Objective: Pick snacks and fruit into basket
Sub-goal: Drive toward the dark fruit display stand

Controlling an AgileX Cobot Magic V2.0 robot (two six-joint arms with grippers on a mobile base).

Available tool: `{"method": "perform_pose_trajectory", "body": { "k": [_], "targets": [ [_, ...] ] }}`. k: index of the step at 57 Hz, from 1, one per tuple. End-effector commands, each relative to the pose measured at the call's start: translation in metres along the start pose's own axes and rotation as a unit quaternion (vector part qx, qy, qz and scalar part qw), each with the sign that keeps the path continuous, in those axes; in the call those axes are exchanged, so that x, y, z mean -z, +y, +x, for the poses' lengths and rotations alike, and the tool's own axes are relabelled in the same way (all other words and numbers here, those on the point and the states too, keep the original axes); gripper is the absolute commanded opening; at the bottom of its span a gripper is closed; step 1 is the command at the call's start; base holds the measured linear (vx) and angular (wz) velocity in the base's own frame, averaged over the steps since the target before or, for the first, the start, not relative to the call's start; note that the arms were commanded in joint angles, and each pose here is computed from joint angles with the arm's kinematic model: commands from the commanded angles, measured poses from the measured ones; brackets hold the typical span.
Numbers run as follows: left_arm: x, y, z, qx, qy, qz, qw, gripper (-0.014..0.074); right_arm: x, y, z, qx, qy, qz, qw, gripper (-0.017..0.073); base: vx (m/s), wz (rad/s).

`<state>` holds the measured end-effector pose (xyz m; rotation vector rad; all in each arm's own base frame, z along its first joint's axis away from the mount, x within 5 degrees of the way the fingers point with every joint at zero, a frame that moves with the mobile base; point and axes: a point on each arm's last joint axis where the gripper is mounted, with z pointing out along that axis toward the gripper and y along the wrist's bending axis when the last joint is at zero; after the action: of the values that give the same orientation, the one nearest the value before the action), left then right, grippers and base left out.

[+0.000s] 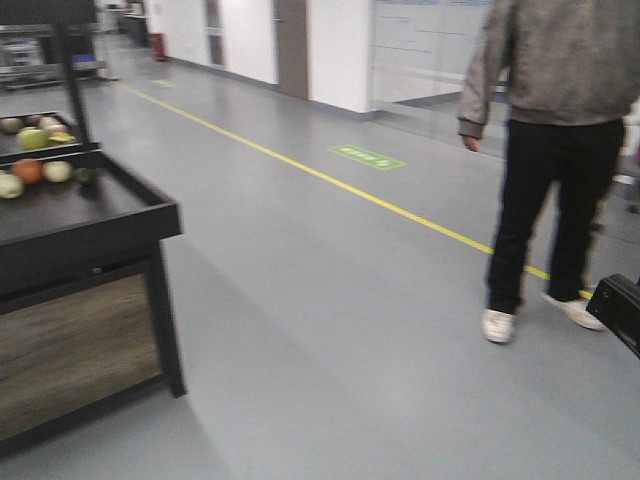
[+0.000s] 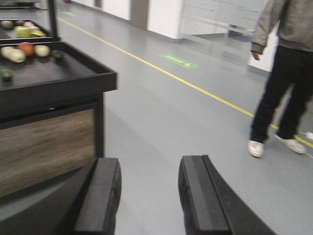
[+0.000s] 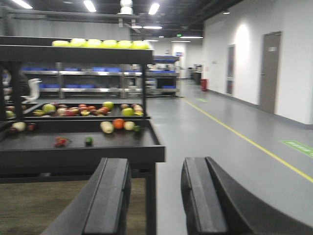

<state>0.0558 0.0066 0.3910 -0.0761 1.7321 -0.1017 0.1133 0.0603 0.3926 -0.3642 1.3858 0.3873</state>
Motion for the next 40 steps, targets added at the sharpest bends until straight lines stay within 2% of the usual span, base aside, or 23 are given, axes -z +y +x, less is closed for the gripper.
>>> {"method": "perform_pose_trajectory", "body": {
  "k": [1, 40],
  "targets": [
    [0.0036, -0.0025, -0.0155, -0.002, -0.048, 0.011, 0.999, 0.0408, 0.001, -0.0028, -0.0106, 0.019, -0.017, 0.014, 1.0, 0.0329, 0.21, 0.69],
    [0.0036, -0.0025, -0.0155, -0.002, -0.048, 0.011, 0.999, 0.0408, 0.001, -0.0028, -0.0106, 0.02, -0.017, 0.014, 1.0, 0.0329, 0.22, 0.67]
  ]
}}
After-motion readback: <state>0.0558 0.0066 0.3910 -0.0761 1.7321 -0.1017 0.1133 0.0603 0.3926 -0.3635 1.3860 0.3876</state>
